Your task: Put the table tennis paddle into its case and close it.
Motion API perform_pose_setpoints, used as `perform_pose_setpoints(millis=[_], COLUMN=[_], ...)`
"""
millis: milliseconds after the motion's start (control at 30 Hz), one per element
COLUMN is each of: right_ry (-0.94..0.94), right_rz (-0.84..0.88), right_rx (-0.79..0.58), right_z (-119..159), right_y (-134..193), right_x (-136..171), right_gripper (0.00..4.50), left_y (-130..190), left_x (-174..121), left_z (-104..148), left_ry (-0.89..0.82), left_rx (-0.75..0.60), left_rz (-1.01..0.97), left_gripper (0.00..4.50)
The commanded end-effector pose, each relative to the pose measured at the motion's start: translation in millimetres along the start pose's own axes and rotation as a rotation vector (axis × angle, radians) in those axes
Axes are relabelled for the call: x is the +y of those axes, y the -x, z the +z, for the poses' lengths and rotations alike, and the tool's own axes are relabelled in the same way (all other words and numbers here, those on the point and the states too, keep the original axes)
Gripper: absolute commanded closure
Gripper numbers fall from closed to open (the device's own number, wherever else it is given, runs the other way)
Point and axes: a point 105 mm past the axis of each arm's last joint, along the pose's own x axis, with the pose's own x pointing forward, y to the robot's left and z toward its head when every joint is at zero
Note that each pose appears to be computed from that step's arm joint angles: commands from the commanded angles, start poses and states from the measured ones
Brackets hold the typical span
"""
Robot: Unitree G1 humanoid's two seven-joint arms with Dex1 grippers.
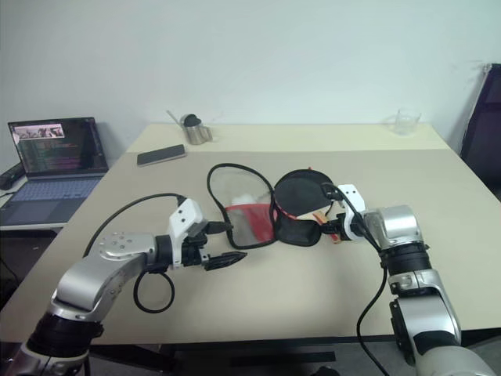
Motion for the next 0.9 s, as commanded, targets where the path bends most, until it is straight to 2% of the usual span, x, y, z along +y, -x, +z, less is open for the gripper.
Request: perform_pose_setpoints(millis=[33, 400, 733, 800, 833, 867, 900], right_ry=[0.023, 0.03, -0.045, -0.059, -0.062, -0.058, -0.047], right_rz=[0.022, 0.075, -0.001, -0.005, -0.002, 0.002, 0.004], right_rx=[-0.102, -0.197, -0.29, -0.304, -0.303, -0.296, -0.285], right_z=[30.7, 58.9, 74.0, 75.5, 74.7, 73.0, 70.3], right_y=[20.1, 54.9, 60.4, 59.5, 58.7, 57.8, 56.7], right_x=[6.3, 30.1, 33.8, 35.8, 37.8, 39.6, 41.0], right_gripper=[3.26, 3.26, 3.4, 3.83, 4.26, 4.46, 4.46], left_y=[3.0, 0.6, -3.6, -4.6, -5.0, -5.2, -5.3], left_x=[2.6, 2.2, 2.8, 2.7, 2.4, 2.3, 2.1], left_z=[11.0, 10.7, 12.1, 12.5, 12.6, 12.7, 12.6], left_ry=[-0.041, -0.038, -0.04, -0.042, -0.042, -0.042, -0.042], left_rx=[-0.03, -0.035, -0.04, -0.04, -0.041, -0.041, -0.041], left_rz=[0.016, 0.009, -0.006, -0.01, -0.012, -0.013, -0.014], left_gripper=[0.0, 0.0, 0.0, 0.0, 0.0, 0.0, 0.0])
